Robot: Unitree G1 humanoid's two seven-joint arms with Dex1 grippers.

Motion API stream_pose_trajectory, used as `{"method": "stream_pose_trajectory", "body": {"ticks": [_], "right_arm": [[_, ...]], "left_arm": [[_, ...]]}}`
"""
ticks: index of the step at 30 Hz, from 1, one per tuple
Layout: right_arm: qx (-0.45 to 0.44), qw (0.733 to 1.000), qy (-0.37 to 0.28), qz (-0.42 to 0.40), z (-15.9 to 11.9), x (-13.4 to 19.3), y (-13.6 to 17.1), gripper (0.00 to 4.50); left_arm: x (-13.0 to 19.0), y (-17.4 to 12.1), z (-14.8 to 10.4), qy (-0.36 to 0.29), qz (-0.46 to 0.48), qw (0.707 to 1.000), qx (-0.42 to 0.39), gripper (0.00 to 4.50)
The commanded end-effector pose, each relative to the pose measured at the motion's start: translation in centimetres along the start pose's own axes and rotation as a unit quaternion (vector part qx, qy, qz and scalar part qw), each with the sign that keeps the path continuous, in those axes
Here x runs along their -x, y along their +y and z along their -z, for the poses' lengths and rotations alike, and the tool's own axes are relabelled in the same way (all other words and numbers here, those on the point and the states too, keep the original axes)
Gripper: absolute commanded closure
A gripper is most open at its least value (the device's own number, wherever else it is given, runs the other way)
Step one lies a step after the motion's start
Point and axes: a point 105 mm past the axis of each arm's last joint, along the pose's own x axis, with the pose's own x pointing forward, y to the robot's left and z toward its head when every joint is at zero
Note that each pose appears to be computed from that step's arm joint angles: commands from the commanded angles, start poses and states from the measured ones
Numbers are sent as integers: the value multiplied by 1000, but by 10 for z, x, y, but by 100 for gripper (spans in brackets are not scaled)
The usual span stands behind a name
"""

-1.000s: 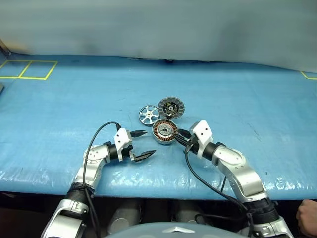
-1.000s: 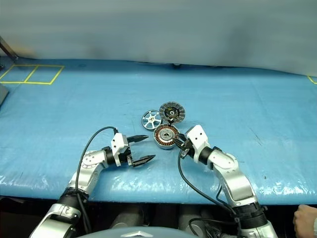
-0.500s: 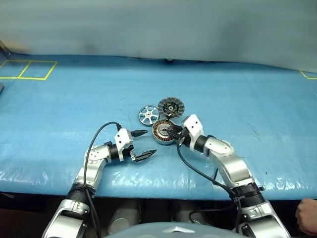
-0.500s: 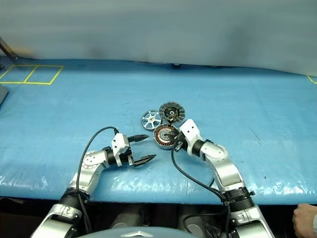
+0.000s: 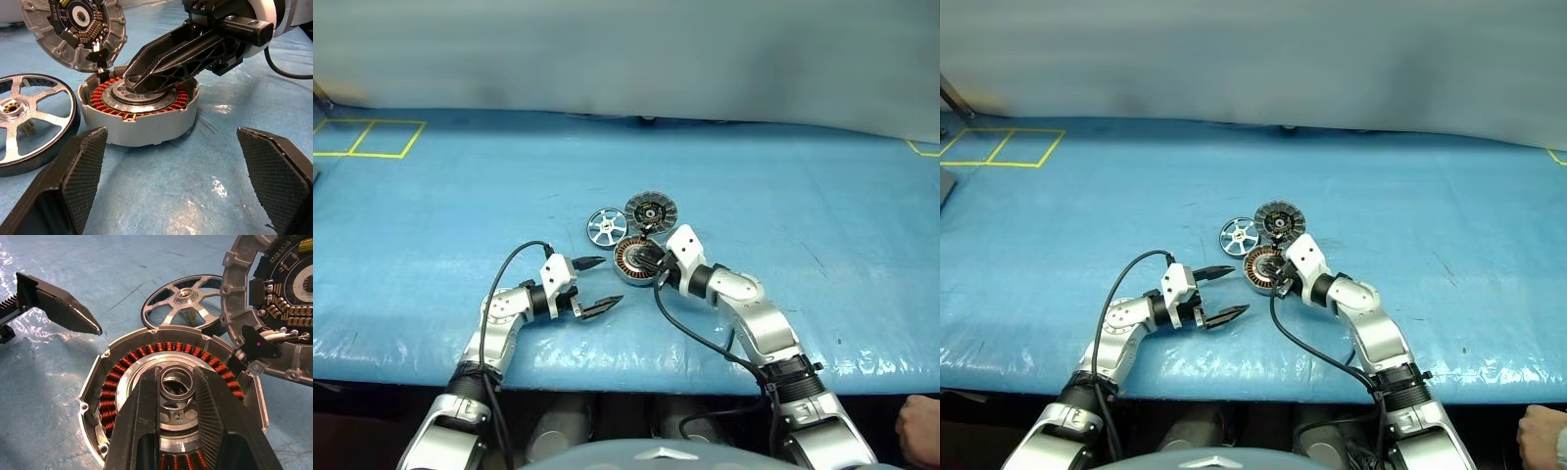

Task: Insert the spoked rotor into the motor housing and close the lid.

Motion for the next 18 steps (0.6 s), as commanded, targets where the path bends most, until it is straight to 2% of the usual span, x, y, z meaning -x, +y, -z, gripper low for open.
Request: {"method": "stream_pose_trajectory", "body": {"ticks": [1, 18], "right_arm": [[11, 1000, -22, -7, -13, -2, 1, 385], [8, 1000, -5, -1, -2, 3, 0, 385]], "left_arm": [[1, 2, -4, -8, -4, 1000, -11, 0], [1, 2, -2, -6, -5, 1000, -10, 0]]}}
